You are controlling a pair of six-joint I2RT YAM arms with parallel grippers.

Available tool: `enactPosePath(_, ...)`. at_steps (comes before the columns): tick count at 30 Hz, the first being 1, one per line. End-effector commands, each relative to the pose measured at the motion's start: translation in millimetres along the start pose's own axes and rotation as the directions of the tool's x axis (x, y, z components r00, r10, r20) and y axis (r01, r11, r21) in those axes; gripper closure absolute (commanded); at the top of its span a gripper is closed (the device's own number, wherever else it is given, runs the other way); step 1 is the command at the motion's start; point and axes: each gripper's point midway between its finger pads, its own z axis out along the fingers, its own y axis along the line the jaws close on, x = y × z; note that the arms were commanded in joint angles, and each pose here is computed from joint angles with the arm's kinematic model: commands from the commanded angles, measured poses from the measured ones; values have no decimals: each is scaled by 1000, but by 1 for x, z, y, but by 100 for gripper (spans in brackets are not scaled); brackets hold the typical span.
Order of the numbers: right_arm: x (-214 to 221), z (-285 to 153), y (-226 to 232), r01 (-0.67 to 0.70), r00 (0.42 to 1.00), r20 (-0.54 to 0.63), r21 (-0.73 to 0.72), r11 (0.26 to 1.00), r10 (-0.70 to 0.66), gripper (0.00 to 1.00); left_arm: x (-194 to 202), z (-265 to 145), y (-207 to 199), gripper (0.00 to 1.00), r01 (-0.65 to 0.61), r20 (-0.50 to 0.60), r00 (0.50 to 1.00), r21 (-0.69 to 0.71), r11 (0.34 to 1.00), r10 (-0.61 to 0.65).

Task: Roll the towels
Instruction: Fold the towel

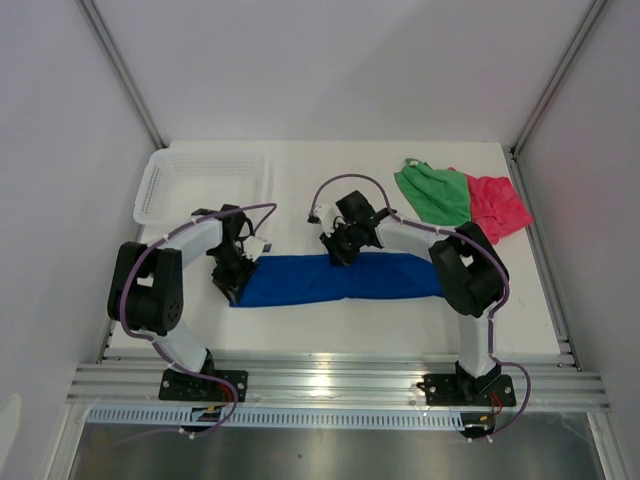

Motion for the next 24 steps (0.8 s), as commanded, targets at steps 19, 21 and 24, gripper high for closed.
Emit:
enactPosePath(19,-28,-2,-46,-9,1000,25,132,991,5,100,0,-2,6,67,-7,2,1000,-43,999,7)
enactPosePath(21,-24,-2,-53,-23,1000,11,154,988,22,100,-2,-4,7,67,-7,7,1000,-48,999,8)
enactPosePath(24,-24,-3,-60,-31,1000,8,169,985,30,100,-4,-6,9,67,-14,9,1000,-59,998,15)
